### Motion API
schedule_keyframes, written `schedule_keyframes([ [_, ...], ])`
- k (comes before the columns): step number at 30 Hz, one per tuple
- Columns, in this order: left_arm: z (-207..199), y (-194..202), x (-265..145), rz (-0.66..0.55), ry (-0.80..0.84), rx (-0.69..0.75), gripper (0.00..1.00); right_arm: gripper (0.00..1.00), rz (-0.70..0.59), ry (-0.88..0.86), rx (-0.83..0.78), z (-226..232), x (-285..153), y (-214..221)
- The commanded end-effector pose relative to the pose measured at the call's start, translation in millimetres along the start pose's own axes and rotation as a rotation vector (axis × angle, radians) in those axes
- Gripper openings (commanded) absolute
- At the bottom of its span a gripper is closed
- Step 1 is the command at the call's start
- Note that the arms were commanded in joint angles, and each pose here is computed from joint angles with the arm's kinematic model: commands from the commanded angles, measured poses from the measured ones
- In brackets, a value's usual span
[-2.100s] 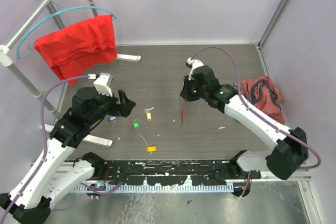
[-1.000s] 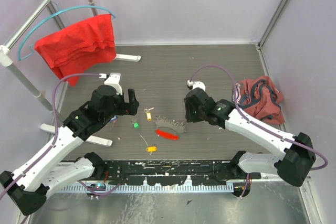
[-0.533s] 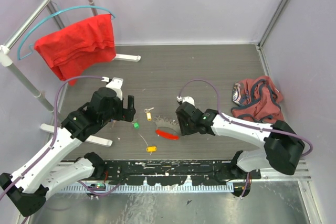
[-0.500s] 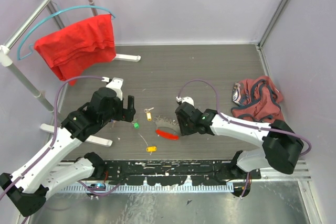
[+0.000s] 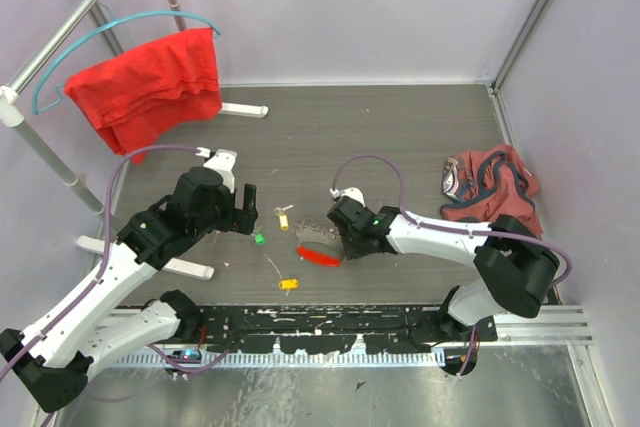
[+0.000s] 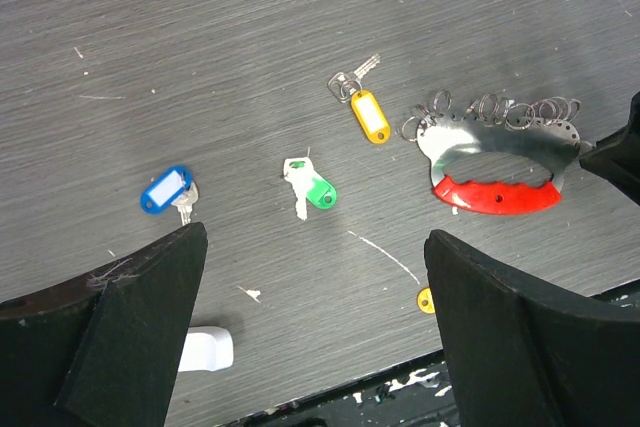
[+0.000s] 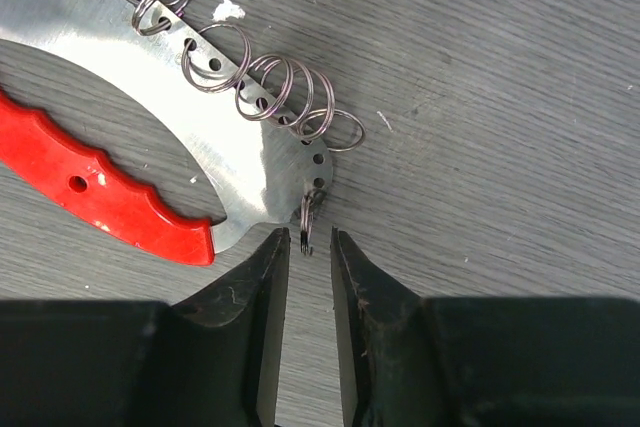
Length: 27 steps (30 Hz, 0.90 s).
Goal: Put the keys on the keyring
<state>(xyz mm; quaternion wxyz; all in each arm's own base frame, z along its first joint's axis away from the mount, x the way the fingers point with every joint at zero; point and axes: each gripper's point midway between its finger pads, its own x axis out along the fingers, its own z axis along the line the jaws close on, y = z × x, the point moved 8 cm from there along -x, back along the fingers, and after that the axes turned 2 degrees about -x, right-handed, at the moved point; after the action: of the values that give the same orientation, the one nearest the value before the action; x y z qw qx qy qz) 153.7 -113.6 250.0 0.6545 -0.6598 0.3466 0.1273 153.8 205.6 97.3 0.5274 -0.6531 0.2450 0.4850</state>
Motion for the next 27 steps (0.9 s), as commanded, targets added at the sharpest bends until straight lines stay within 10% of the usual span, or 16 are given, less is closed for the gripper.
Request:
schedule_keyframes([
  [1, -0.6, -2.7, -1.6, -0.009, 0.013, 0.007, 0.97, 0.29, -0.087, -0.003, 0.009, 5.6, -4.2, -21.1],
  [27, 1.1, -3.1, -3.4, -0.03, 0.008, 0.004, 0.97, 0.01, -0.118, 0.003, 0.003, 6.9, -4.9, -28.8],
])
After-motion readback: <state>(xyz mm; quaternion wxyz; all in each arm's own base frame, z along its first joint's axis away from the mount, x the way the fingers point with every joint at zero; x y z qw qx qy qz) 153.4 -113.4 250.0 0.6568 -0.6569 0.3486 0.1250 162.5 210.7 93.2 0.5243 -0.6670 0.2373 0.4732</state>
